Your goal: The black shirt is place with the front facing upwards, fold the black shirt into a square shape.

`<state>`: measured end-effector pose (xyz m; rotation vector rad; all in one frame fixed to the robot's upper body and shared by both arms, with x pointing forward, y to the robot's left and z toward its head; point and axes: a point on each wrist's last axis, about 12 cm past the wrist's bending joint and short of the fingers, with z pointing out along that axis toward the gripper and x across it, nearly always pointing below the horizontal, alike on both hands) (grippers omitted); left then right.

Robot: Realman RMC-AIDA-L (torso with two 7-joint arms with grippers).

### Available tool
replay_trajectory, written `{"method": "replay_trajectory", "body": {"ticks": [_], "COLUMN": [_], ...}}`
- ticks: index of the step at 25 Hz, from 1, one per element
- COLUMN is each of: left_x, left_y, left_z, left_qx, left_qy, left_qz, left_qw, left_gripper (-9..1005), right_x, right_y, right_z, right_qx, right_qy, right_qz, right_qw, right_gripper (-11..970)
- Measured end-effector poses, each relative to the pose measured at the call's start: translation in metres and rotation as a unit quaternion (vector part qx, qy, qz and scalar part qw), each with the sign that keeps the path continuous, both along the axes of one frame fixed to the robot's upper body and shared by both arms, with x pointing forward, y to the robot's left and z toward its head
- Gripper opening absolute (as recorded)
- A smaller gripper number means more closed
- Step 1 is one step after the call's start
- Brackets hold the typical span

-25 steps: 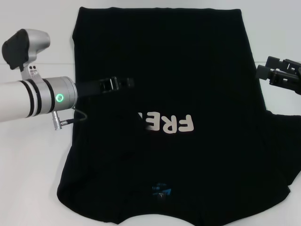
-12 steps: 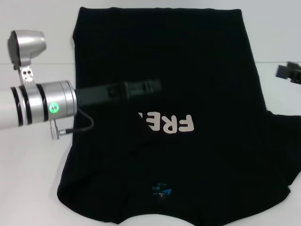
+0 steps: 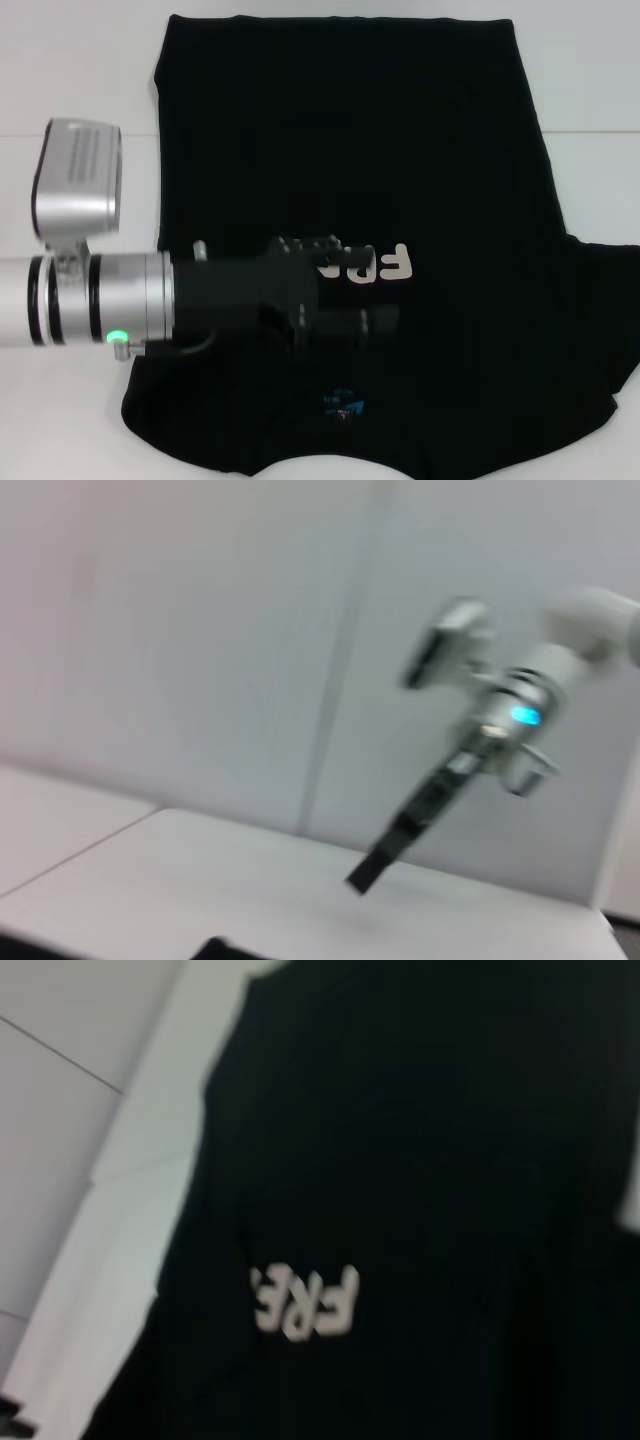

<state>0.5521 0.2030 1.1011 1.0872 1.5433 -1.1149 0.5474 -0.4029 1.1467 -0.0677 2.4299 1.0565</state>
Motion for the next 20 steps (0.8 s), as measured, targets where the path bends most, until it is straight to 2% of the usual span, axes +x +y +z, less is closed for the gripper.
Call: {"method": "replay_trajectory", "body": {"ticks": [1, 9, 20], "left_x": [-0.005, -0.009, -0.004], "left_y": [-0.002, -0.012, -0.012], "left_z": [-0.001, -0.007, -0.008], "left_qx": [0.004, 0.046, 0.052], "left_qy": [-0.027, -0.091, -0.1], "left_qz": [-0.022, -0.069, -0.053], "left_qw": [0.999, 0.992, 0.992], "left_gripper": [766, 767, 767], "right_x": [-0.002, -0.017, -0.009], "right_y": [-0.002, -0.017, -0.007], "right_z": [-0.001, -0.01, -0.038], "right_qx": [-0.001, 0.005, -0.006], "right_qy": [0.014, 0.11, 0.15], "right_qz": [-0.004, -0.04, -0.071], "right_qw": [1.0, 0.993, 0.986], "right_gripper": [881, 881, 882]}}
